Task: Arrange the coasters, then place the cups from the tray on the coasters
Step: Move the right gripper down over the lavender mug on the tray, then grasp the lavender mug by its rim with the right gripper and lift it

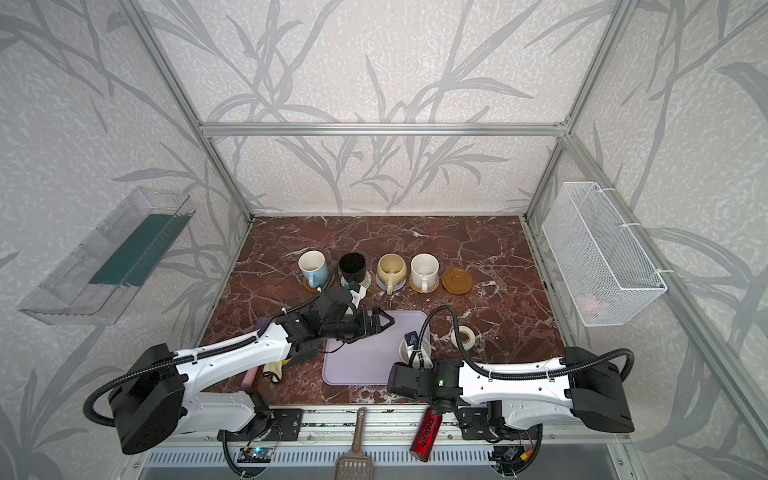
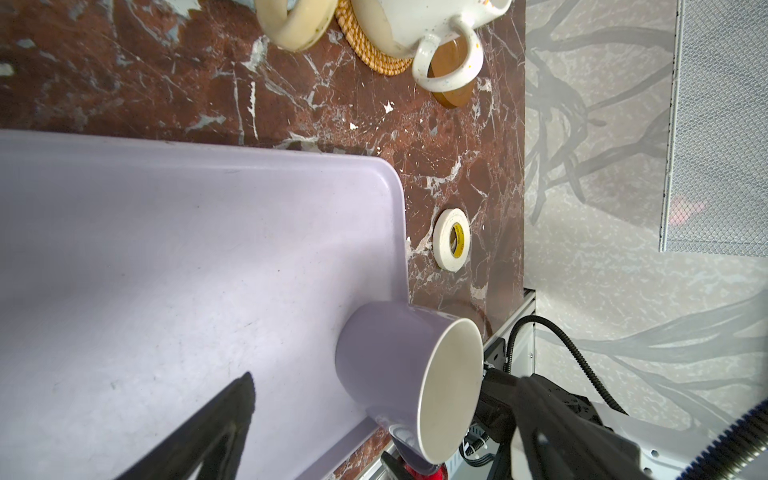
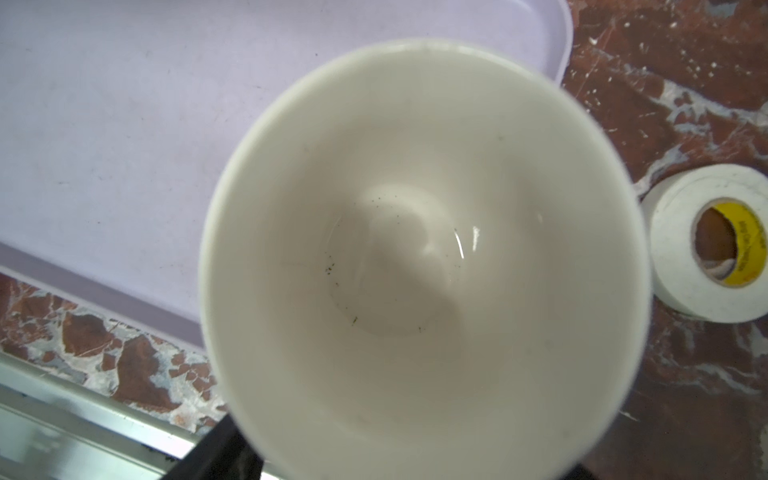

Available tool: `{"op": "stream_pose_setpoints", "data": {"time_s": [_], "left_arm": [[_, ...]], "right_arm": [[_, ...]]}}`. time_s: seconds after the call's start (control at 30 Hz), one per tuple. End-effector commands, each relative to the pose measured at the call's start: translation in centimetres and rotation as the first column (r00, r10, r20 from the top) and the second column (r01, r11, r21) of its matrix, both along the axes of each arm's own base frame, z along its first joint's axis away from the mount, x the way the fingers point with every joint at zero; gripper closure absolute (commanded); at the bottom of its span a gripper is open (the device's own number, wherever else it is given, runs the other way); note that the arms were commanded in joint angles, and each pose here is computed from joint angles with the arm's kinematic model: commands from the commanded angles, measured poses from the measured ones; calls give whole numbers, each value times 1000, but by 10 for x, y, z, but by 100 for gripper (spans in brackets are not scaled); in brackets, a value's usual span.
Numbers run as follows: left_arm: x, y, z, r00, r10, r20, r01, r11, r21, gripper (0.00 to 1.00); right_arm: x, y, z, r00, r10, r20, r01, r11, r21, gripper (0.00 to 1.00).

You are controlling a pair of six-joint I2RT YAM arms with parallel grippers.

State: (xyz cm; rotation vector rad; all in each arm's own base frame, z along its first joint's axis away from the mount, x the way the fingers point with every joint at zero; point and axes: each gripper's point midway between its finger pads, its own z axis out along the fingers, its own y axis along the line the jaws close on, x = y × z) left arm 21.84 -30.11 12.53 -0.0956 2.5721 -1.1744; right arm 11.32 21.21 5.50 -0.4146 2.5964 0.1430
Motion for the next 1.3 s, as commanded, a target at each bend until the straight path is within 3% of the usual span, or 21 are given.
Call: {"op": "stream_pose_setpoints", "data": {"time_s": [0.0, 0.17, 0.43, 0.63, 0.83, 0.93, 1.0, 1.07, 1.27], "left_arm": [[-3, -2, 2, 1000, 6, -8, -6, 1000, -31, 1], [-4, -1, 1, 1000, 4, -11, -4, 1000, -20, 1], [-5, 0, 1, 1000, 6, -4, -6, 1000, -14, 1], [-5, 1, 4, 1000, 13, 9, -13, 1000, -12, 1], [-6, 1, 1, 1000, 13, 3, -13, 1000, -5, 1], [-5, -1, 3, 1000, 13, 7, -13, 1000, -10, 1], [-5, -1, 3, 1000, 17, 11, -17, 1000, -11, 1], [-4, -1, 4, 1000, 20, 16, -19, 1000, -12, 1], [-3, -4, 5, 1000, 16, 15, -16, 1000, -14, 1]], "right_arm": [[4, -3, -1, 999, -33, 36, 33, 999, -4, 26], [4, -1, -4, 999, -34, 31, 34, 999, -6, 35], [5, 0, -8, 998, -46, 32, 47, 999, -14, 41], [5, 1, -9, 999, -42, 27, 43, 999, -33, 75], [6, 1, -7, 999, -41, 31, 42, 999, -33, 77], [6, 1, -6, 999, -41, 31, 42, 998, -36, 91], [6, 0, -5, 998, -47, 35, 48, 998, -36, 92], [7, -1, -3, 997, -58, 42, 59, 998, -33, 100], [9, 1, 5, 997, -58, 49, 58, 998, -1, 100]]}}
